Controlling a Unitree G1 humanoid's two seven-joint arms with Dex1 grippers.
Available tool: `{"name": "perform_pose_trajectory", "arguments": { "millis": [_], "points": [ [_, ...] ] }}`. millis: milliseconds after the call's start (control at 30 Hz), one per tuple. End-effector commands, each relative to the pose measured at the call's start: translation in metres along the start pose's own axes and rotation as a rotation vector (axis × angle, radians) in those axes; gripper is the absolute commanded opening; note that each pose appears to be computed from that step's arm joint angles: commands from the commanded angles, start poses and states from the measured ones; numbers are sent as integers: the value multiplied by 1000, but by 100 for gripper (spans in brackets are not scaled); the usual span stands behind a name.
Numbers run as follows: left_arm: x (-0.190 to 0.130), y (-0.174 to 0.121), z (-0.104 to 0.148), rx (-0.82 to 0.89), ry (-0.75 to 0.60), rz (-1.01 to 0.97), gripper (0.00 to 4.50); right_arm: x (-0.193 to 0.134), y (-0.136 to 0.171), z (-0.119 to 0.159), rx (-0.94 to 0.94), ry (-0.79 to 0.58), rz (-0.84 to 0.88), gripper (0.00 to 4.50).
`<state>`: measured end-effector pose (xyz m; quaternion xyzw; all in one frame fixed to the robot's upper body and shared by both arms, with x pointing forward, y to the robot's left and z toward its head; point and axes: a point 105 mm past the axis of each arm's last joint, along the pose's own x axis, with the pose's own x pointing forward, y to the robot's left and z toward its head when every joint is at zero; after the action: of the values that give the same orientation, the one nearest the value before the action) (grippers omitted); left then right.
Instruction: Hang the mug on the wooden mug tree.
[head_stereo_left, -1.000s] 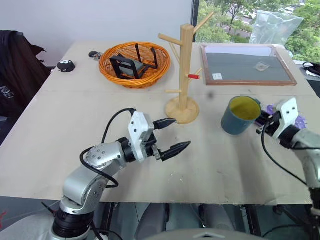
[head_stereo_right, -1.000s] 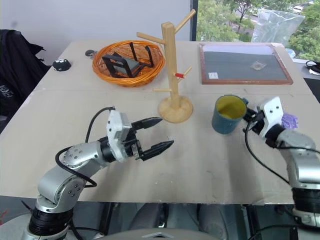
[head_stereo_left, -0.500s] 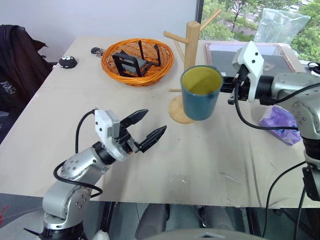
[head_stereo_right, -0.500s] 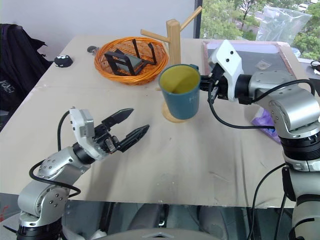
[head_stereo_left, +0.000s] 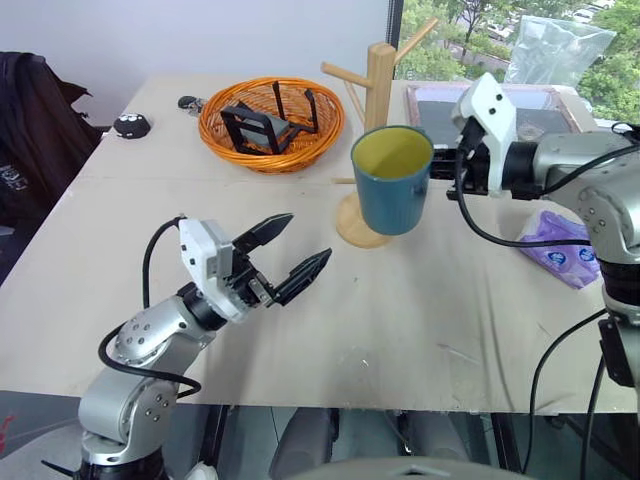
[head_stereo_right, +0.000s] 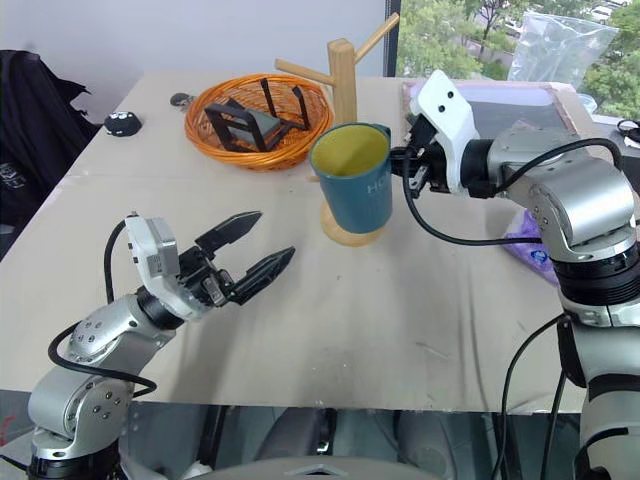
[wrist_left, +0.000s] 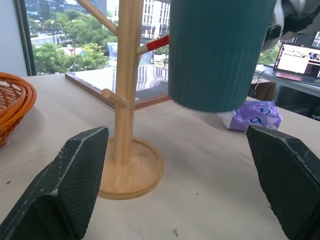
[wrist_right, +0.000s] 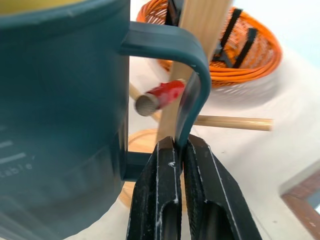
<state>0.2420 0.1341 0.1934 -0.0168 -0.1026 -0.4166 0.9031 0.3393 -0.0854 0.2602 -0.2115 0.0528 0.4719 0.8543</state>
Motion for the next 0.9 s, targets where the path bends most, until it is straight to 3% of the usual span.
{"name": "perform_pose_trajectory", "arguments": {
  "millis": [33,233,267,367,567,900],
  "points": [
    [3,-6,7,30,-26,-32,450,3,-5,13,-44,-9,-41,5],
    [3,-7,4,15,-24,-40,450,7,-4,9,-43,4,-48,5],
    [3,-8,3,12,-22,-43,450,7,-4,9,-43,4,-50,31],
    [4,-10,1,2,-17,-51,450,7,-5,8,-43,0,-61,141],
    [5,-8,0,3,-10,-64,450,4,-8,4,-35,-6,-87,438],
    [12,-1,2,21,-21,-99,450,-19,-20,9,-4,-47,-151,445]
  ]
}}
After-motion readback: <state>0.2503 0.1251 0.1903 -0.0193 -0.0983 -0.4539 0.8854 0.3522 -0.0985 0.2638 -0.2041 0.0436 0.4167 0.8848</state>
